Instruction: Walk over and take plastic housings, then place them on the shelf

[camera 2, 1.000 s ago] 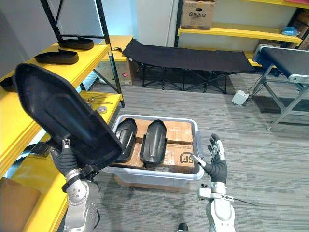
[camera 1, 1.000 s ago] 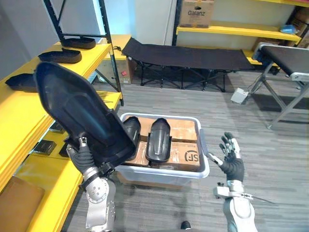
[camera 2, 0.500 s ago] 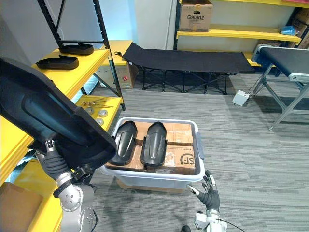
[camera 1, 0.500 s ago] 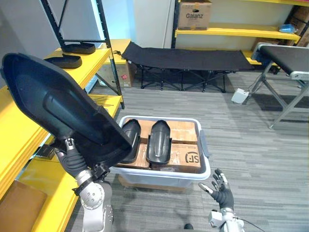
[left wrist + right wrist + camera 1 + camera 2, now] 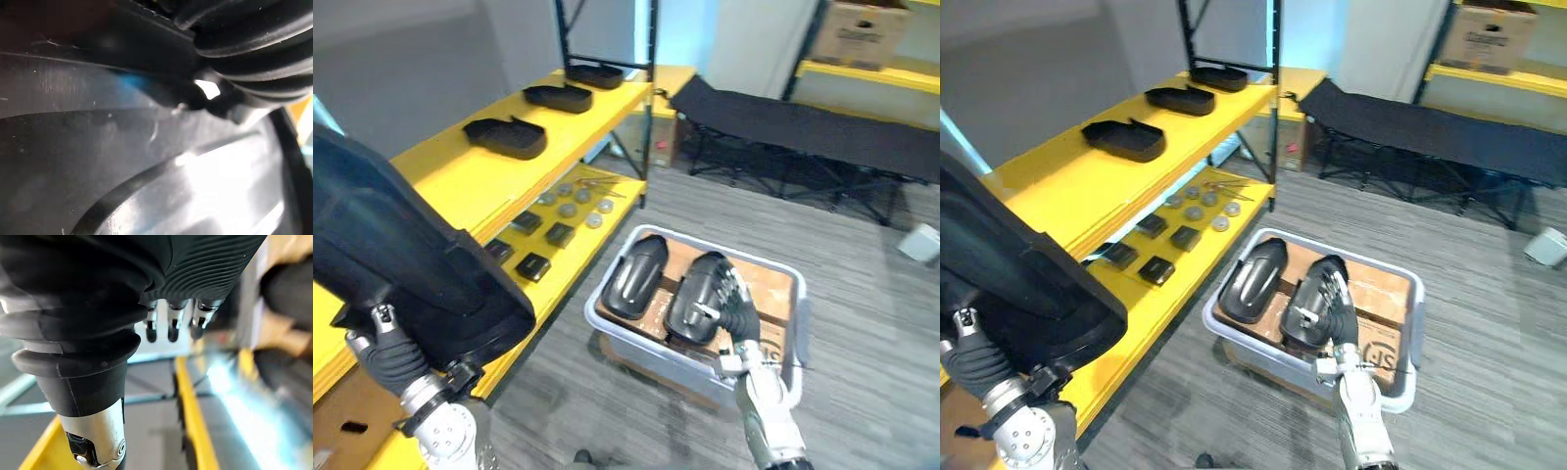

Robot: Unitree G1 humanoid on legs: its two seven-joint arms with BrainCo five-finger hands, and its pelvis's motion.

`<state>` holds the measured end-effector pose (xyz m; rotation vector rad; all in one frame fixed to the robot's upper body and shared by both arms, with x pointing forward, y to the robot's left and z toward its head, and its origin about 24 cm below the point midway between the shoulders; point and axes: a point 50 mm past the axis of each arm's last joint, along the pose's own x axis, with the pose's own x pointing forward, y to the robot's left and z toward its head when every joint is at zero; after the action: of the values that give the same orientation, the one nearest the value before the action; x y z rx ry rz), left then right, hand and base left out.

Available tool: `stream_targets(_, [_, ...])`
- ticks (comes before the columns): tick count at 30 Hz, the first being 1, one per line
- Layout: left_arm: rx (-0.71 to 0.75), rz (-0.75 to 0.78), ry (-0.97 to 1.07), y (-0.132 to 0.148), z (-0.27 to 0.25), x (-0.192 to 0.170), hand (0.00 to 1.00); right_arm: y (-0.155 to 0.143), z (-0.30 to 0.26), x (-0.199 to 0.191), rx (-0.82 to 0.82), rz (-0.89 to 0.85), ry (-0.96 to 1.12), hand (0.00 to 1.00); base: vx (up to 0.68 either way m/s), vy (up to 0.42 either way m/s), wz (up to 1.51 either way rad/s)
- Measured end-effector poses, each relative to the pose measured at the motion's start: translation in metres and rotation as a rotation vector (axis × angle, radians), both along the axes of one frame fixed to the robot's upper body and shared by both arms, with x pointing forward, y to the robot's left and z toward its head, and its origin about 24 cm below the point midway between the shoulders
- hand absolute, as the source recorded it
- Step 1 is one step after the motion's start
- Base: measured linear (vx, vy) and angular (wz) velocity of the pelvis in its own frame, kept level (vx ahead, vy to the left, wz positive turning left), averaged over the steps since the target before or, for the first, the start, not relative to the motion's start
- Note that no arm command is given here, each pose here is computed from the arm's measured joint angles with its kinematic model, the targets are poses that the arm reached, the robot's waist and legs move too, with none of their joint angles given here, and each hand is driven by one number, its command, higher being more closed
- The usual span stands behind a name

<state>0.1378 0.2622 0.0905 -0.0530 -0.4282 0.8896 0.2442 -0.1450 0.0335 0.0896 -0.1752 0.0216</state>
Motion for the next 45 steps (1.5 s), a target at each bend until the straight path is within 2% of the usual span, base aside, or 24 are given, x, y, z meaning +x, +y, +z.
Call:
stream_targets(5, [0.039, -0.042, -0.003, 0.006, 0.004, -0.009, 1.0, -0.007, 0.0, 0.002, 0.02, -0.081, 0.024, 0.0, 0.0, -0.031, 0.91])
stream_targets(9, [0.06, -0.21, -0.06, -0.011, 0.009, 0.007, 1.0, -0.04, -0.011, -0.016, -0.005, -0.221, 0.089, 0.0, 0.03, 0.101, 1.25])
stream_targets(16, [0.069, -0.248, -0.073, -0.016, 0.011, 0.014, 1.0, -0.031, -0.004, -0.015, -0.012, -0.153, 0.019, 0.0, 0.0, 0.072, -0.22])
stream_targets(25, [0.053, -0.516, -0.121, -0.05, 0.013, 0.037, 1.0, -0.053, 0.003, -0.039, -0.01, -0.241, -0.004, 0.0, -0.06, -0.054, 0.6])
stream_targets(34, [0.035, -0.507, -0.124, -0.055, 0.012, 0.038, 1.0, -0.044, 0.007, -0.035, -0.015, -0.162, -0.024, 0.0, 0.02, -0.027, 0.23])
stream_targets(40, [0.078, -0.513, -0.186, -0.052, 0.025, 0.047, 1.0, -0.06, 0.007, -0.037, 0.001, -0.292, -0.025, 0.0, 0.03, 0.092, 0.34])
stream_targets(45, [0.144, -0.488, -0.181, -0.046, 0.032, 0.048, 1.0, -0.061, 0.003, -0.039, 0.001, -0.331, -0.015, 0.0, 0.19, 0.127, 0.25])
